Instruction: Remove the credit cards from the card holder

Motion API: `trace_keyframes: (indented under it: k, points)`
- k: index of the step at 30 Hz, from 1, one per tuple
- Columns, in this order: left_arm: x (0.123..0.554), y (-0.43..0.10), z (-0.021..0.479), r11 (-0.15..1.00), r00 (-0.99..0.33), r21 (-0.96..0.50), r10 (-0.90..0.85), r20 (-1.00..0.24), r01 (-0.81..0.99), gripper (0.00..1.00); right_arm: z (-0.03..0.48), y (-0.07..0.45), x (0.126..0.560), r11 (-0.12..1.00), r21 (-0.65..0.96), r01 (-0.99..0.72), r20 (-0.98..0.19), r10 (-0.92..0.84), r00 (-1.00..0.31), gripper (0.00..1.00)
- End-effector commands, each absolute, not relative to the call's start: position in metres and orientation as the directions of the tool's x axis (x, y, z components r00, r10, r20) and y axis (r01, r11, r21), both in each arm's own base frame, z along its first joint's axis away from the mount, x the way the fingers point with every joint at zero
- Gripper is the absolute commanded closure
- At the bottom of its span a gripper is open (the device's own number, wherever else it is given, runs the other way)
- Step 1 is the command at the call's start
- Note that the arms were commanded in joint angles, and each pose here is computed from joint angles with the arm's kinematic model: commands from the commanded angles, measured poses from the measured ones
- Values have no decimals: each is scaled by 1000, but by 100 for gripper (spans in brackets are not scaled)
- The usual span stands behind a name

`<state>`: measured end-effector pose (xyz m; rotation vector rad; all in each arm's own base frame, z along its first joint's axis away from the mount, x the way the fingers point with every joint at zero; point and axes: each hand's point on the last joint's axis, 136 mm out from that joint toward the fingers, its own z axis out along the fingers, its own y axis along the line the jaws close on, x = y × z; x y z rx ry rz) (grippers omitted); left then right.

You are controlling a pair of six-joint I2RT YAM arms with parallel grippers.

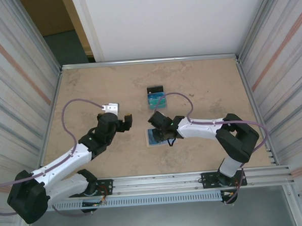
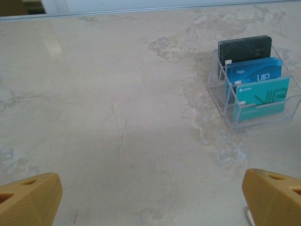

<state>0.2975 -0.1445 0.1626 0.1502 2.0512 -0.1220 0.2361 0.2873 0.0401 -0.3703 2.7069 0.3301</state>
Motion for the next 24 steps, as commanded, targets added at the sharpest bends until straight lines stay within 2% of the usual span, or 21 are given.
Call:
trace_keyframes:
  k: [1, 11, 24]
  points:
    - [305, -148, 181, 990, -418, -3, 58, -907, 144, 1, 46, 270, 239, 957, 151, -248, -419, -166, -893, 73]
    - [309, -166, 179, 982, -424, 20, 99, -900, 187, 1, 48, 249, 241, 971, 126, -203, -432, -131, -893, 71]
    - [300, -194, 157, 956, -454, 121, 236, -859, 268, 1, 44, 217, 238, 984, 129, -121, -427, -55, -902, 71]
